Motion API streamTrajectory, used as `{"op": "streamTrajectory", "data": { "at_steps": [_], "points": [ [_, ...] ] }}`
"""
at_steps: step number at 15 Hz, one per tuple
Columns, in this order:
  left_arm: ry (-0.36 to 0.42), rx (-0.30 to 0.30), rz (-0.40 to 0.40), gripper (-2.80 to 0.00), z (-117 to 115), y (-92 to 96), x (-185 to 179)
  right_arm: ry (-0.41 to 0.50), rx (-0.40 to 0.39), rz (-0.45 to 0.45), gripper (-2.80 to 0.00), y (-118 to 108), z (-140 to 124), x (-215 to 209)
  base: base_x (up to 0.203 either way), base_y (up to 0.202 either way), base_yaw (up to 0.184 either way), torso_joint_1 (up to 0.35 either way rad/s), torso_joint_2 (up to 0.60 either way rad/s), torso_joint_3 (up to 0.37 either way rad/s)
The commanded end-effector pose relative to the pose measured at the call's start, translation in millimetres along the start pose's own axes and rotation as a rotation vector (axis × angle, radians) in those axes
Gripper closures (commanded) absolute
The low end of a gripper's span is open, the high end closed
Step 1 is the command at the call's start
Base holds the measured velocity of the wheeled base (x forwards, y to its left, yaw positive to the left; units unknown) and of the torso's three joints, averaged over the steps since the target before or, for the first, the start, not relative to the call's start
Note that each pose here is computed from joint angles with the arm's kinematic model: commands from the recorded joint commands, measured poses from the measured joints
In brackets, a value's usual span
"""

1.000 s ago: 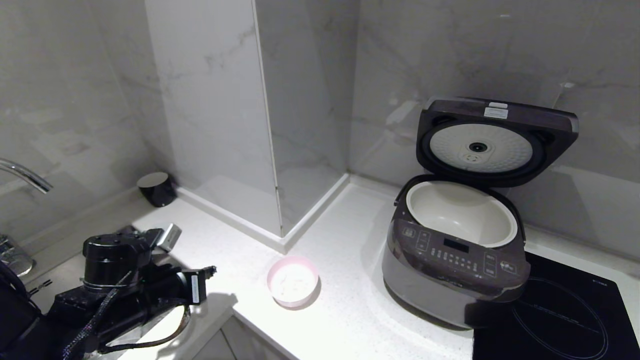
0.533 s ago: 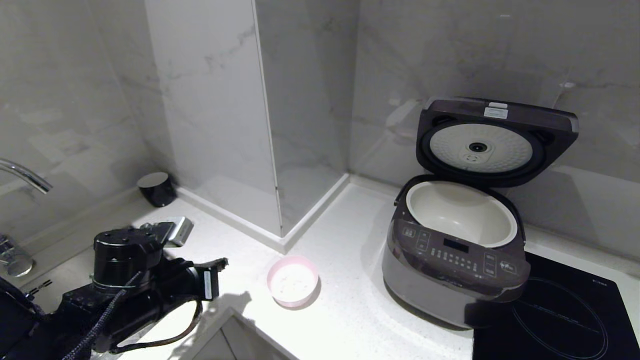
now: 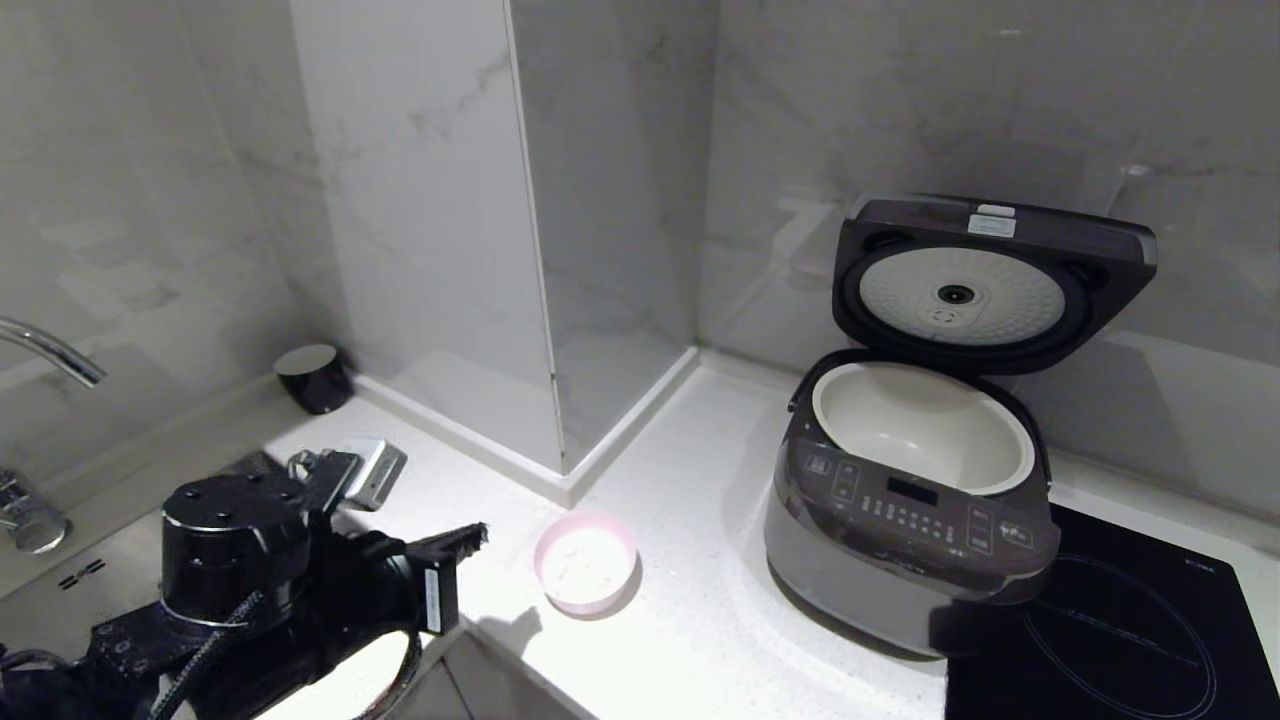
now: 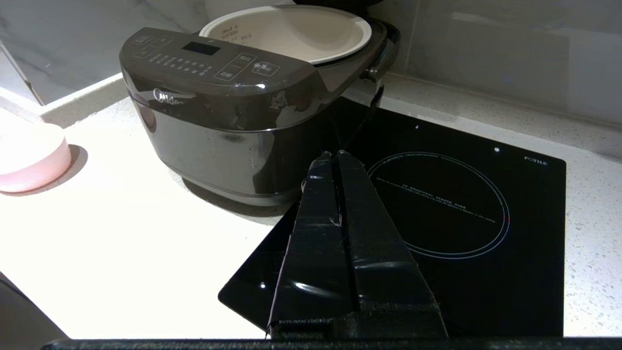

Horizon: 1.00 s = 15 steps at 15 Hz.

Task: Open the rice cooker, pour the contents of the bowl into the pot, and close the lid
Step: Pour the water from the bowl into the rice cooker

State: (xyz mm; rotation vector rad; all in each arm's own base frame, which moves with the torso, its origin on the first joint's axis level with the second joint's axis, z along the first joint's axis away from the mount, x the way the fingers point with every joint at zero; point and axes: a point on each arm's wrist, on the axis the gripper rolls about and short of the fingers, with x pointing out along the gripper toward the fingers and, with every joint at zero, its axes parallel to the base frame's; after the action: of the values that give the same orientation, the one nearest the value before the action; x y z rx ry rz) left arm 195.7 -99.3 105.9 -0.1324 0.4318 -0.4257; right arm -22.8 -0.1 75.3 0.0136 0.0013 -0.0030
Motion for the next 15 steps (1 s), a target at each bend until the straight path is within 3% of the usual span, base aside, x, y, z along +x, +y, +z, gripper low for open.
{"op": "streamTrajectory", "data": {
  "at_steps": [1,3,5,7,9,12,14,15],
  "points": [
    [-0.044,0.005,-0.020,0.00,4.5,-3.3,-12.7,-0.001,0.000,0.000,0.00,0.0,0.1,0.0,0.000,0.000,0.000,0.000,0.00,0.000],
    [-0.123,0.007,-0.023,0.00,14.2,-3.4,-31.7,0.000,0.000,0.000,0.00,0.0,0.0,0.0,0.000,0.000,0.000,0.000,0.00,0.000],
    [-0.261,0.049,0.007,0.00,29.2,-1.8,-63.5,0.000,0.000,0.000,0.00,0.0,0.0,0.0,0.000,0.000,0.000,0.000,0.00,0.000],
    [-0.355,0.122,0.116,0.00,35.7,4.1,-100.9,0.000,0.000,0.000,0.00,0.0,0.0,0.0,0.000,0.000,0.000,0.000,0.00,0.000],
    [-0.422,0.156,0.192,0.00,34.3,5.7,-141.3,-0.001,0.000,0.000,0.00,0.0,0.1,0.0,0.000,0.000,0.000,0.000,0.00,0.000],
    [-0.448,0.174,0.335,0.00,22.8,5.4,-203.1,-0.001,0.000,0.000,0.00,0.0,0.1,0.0,0.000,0.000,0.000,0.000,0.00,0.000],
    [-0.490,0.160,0.524,0.00,15.3,2.1,-234.5,0.000,0.000,0.000,0.00,0.0,0.0,0.0,0.000,0.000,0.000,0.000,0.00,0.000],
    [-0.525,0.161,0.582,0.00,9.7,-1.5,-244.9,-0.001,0.000,0.000,0.00,0.0,0.1,0.0,0.000,0.000,0.000,0.000,0.00,0.000]
  ]
}}
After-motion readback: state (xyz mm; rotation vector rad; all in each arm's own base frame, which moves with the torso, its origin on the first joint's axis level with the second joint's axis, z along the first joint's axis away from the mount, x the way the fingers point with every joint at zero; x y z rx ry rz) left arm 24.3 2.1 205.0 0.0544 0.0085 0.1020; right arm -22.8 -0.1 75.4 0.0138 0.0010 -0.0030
